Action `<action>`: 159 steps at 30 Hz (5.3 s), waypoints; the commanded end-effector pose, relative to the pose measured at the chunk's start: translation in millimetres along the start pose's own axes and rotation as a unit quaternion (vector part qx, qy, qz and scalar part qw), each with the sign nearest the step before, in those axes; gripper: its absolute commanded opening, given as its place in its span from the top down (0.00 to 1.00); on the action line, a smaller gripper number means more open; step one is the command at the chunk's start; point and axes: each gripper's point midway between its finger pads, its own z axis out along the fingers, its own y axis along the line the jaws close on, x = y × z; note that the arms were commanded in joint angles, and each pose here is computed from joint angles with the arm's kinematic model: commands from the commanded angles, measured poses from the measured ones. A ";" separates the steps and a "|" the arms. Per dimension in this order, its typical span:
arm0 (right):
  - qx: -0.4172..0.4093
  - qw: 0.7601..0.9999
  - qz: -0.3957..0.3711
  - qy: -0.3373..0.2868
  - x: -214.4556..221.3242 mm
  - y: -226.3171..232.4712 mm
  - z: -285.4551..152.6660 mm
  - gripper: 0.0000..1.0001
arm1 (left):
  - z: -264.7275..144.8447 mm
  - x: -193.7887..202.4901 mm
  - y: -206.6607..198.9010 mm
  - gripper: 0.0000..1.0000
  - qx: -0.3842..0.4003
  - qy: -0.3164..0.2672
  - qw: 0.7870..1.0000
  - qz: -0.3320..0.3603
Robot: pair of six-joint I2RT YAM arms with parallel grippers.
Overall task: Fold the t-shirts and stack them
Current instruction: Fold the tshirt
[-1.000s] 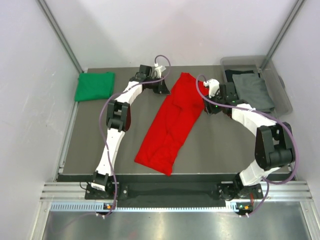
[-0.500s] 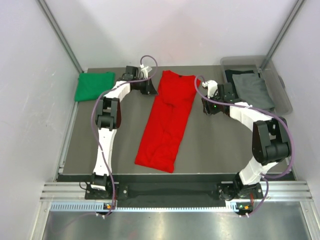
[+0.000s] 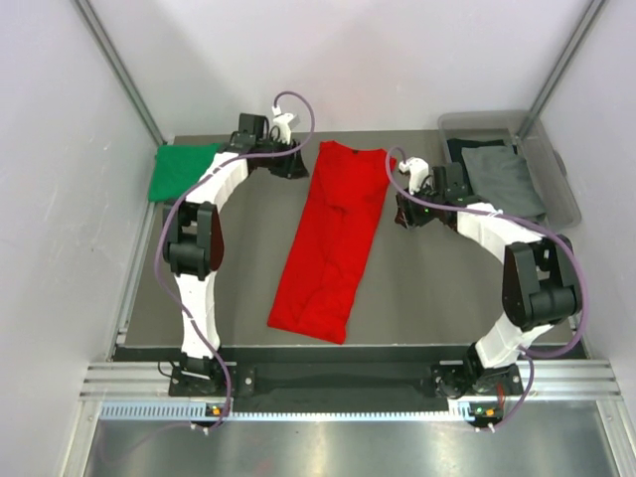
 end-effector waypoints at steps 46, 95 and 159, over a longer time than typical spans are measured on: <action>0.069 0.948 0.249 -0.183 -181.3 -128.1 197.0 0.31 | -0.1 23.0 -117.9 0.52 0.116 0.008 0.993 0.006; 0.054 0.944 0.308 -0.106 -117.4 -163.2 183.8 1.00 | 6.4 26.7 -90.6 0.51 0.054 0.015 0.998 0.022; -0.336 0.849 -0.408 0.013 68.1 272.9 -56.1 0.74 | -101.2 228.2 -70.4 0.77 0.056 0.305 0.951 -0.006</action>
